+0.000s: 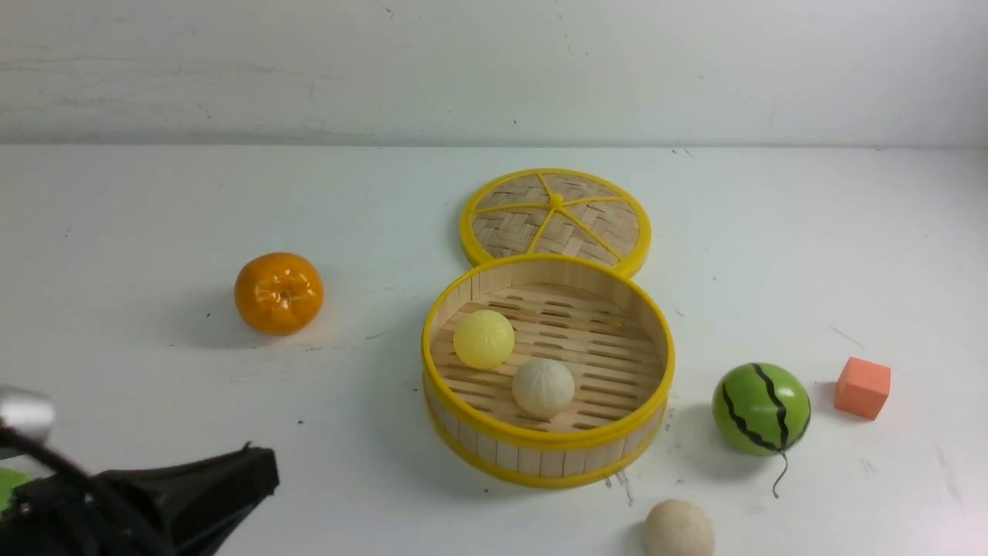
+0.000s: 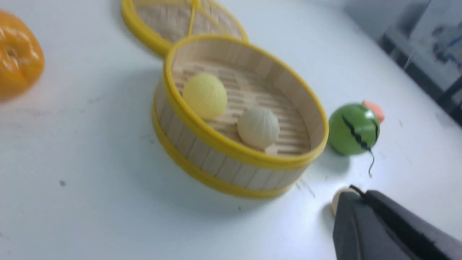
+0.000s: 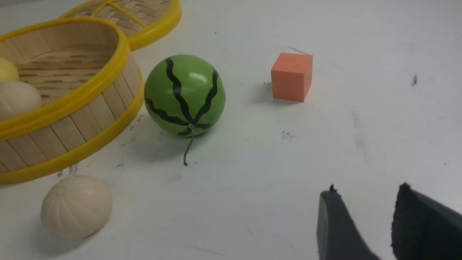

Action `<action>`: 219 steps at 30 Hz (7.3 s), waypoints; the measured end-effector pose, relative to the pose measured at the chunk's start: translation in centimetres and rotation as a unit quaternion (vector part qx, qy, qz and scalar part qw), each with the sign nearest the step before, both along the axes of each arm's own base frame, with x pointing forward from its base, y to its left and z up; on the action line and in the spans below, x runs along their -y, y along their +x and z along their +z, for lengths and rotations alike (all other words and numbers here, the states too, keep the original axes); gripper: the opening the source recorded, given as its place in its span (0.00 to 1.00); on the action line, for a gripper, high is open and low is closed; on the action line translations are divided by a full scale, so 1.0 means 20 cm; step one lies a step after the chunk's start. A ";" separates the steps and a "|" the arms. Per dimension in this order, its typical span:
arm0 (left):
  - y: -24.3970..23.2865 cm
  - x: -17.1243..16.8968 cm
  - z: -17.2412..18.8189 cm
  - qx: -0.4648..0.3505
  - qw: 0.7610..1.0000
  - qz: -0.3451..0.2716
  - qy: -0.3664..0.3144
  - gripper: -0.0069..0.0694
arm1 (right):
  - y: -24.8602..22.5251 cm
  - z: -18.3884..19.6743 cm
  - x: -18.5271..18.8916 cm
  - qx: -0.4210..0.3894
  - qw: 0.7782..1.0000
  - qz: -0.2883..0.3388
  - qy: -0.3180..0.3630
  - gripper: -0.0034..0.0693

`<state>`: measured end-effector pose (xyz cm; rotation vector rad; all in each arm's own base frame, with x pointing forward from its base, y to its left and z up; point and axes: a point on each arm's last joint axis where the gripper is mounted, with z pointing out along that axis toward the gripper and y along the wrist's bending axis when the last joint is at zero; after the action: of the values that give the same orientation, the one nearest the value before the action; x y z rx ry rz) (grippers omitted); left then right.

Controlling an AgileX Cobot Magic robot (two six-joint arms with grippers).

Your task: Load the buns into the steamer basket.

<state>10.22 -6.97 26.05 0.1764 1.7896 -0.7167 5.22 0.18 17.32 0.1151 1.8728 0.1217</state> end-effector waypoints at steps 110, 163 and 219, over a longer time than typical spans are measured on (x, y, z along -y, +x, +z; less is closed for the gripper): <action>-0.05 -0.03 -0.03 0.023 0.999 -0.010 0.022 0.13 | 1.62 0.24 -0.94 -0.353 0.915 0.188 -0.044 0.54; -0.05 -0.03 -0.03 0.020 0.999 -0.011 0.022 0.19 | 0.00 0.00 -0.01 -0.007 0.999 0.028 -0.040 0.02; -0.25 -0.30 -0.45 -0.075 0.971 0.225 -0.017 0.07 | 0.00 0.00 -0.01 -0.001 0.999 0.029 -0.028 0.08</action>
<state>5.21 -0.98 17.06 -0.3082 1.8681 -0.4411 5.19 0.41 17.30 0.0222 1.8810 0.1092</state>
